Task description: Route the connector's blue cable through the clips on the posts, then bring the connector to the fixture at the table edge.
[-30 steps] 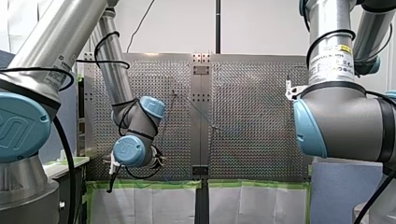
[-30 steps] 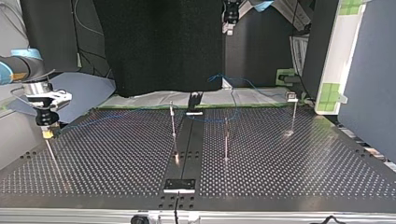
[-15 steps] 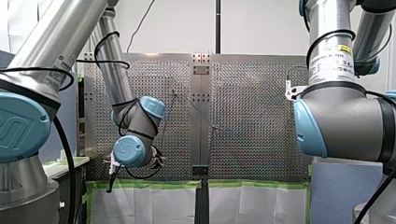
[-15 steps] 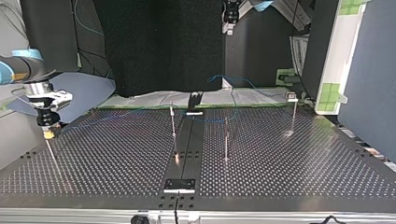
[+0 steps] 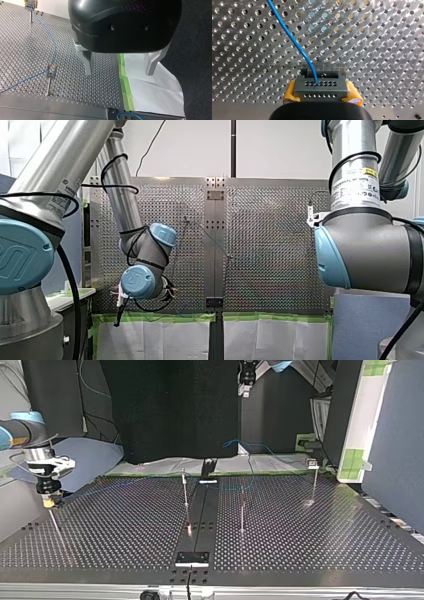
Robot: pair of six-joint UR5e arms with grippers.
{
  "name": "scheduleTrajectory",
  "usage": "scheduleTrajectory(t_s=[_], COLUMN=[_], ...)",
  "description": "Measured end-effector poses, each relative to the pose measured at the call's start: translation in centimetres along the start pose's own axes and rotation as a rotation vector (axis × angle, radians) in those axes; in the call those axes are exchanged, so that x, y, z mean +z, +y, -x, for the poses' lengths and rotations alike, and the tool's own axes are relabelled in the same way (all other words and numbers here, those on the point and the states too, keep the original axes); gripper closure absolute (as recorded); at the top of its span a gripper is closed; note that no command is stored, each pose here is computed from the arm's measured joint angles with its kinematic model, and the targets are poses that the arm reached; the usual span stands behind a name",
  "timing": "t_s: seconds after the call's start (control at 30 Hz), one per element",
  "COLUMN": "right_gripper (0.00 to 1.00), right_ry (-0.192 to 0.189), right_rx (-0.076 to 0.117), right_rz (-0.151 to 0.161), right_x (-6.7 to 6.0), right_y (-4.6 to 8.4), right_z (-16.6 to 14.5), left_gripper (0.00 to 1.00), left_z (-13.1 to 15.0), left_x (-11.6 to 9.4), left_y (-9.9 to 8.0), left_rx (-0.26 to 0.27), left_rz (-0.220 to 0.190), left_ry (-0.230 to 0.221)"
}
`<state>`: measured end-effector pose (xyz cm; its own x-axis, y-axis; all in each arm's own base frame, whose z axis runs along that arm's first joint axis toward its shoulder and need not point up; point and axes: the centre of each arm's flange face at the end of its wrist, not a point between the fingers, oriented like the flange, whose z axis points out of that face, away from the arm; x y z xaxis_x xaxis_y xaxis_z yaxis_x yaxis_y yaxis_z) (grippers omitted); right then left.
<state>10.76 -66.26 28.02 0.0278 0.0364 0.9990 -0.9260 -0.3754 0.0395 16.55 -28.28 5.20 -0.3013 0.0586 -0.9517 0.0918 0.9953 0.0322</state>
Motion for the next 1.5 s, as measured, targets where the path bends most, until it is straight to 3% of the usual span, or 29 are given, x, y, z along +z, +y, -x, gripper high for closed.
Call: scheduleTrajectory(t_s=[0.4,0.43,0.47,0.53,0.57,0.63,0.8,0.93,1.5], right_gripper=[1.0,0.62,0.62,0.29,0.29,0.11,0.11,0.0,0.0], right_ry=[0.001,0.001,0.001,0.001,0.001,0.001,0.001,0.001,0.001], right_rx=[-0.001,0.0,-0.001,-0.001,-0.001,-0.001,-0.001,-0.001,-0.001], right_rz=[0.0,0.0,0.0,0.0,0.0,0.0,-0.001,0.0,0.0], right_x=[0.01,0.01,0.01,0.01,0.01,0.01,0.02,0.02,0.01], right_y=[0.0,0.0,0.0,0.0,0.0,0.0,-0.02,-0.01,0.0], right_z=[-0.05,-0.05,-0.05,-0.06,-0.05,-0.06,-0.06,-0.05,-0.05], left_gripper=[0.0,0.0,0.0,0.0,0.0,0.0,0.0,0.0,0.0], left_z=[-0.01,-0.02,-0.03,-0.01,0.0,0.01,0.08,0.08,0.37], left_x=[-0.02,-0.02,-0.02,-0.01,0.01,0.04,0.14,0.14,0.41], left_y=[0.0,0.01,0.01,0.0,0.01,0.03,-0.01,-0.03,-0.58], left_rx=[0.0,0.0,0.001,0.0,0.0,-0.001,-0.003,-0.003,-0.01], left_rz=[0.0,0.0,0.0,0.0,0.001,0.001,0.003,0.003,-0.009], left_ry=[0.0,0.0,0.001,0.0,0.0,0.0,-0.002,-0.003,-0.023])
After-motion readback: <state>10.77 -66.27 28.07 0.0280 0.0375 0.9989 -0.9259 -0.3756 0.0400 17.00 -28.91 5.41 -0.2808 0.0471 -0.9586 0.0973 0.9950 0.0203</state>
